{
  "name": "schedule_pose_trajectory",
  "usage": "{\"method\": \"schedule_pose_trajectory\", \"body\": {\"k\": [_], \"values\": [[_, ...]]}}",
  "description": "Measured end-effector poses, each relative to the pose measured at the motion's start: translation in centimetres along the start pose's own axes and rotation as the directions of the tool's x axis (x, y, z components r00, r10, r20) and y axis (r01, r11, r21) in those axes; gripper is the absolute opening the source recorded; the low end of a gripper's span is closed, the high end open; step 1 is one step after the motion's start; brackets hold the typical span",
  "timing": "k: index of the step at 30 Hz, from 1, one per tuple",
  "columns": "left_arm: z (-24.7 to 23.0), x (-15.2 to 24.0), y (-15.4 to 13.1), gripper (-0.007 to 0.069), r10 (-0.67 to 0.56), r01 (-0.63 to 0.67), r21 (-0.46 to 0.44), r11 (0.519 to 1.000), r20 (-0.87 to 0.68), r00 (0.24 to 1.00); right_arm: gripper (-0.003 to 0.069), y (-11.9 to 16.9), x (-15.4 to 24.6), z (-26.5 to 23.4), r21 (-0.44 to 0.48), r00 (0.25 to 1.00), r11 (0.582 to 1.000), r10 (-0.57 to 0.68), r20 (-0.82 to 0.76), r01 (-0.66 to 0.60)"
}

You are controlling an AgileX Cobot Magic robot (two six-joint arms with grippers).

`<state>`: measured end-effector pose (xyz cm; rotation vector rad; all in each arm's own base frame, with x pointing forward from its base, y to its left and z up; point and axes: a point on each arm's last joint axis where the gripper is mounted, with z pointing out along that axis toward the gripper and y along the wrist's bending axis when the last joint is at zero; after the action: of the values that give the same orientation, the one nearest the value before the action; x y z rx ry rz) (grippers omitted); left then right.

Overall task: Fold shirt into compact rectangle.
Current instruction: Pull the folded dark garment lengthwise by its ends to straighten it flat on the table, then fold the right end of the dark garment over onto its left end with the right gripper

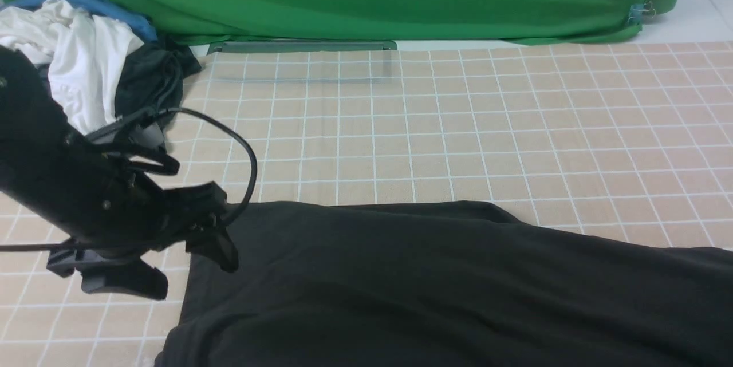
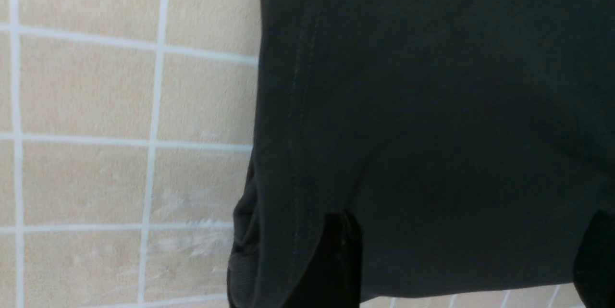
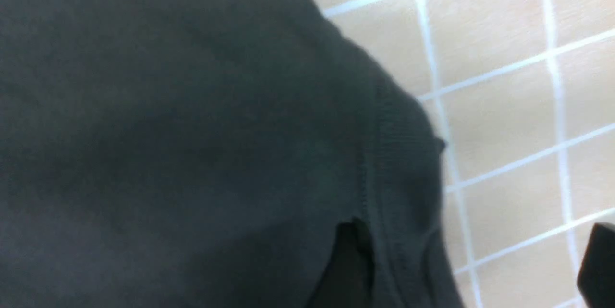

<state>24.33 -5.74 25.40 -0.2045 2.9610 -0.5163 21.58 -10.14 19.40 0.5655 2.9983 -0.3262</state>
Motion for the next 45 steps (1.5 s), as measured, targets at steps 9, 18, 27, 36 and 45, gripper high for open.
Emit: {"method": "schedule_pose_trajectory", "body": {"k": [9,18,27,36,45], "values": [[-0.2,-0.1,-0.1,0.0554,0.001,-0.001,0.002,1.000,0.001,1.000,0.0607,1.1,-1.0,4.1,-0.037,0.993,0.998,-0.045,-0.113,0.041],[-0.2,-0.1,-0.1,0.0539,0.002,-0.002,-0.002,1.000,0.001,1.000,0.0420,1.6,-1.5,5.0,-0.082,0.980,0.992,-0.105,-0.166,0.093],[-0.4,0.2,-0.1,0.0539,-0.001,0.001,-0.005,1.000,-0.010,1.000,0.0091,1.5,-2.3,4.9,-0.062,0.971,0.994,-0.106,-0.212,0.095],[-1.5,0.5,-0.1,0.0539,0.012,-0.012,-0.015,1.000,0.037,0.999,0.0091,-1.4,-5.0,3.2,0.209,0.984,0.972,-0.076,-0.163,0.109],[-1.8,0.5,-0.2,0.0504,0.037,-0.036,-0.019,0.999,0.051,0.998,0.0091,-0.9,-6.0,-3.5,0.226,0.999,0.974,-0.011,-0.040,0.020]]}}
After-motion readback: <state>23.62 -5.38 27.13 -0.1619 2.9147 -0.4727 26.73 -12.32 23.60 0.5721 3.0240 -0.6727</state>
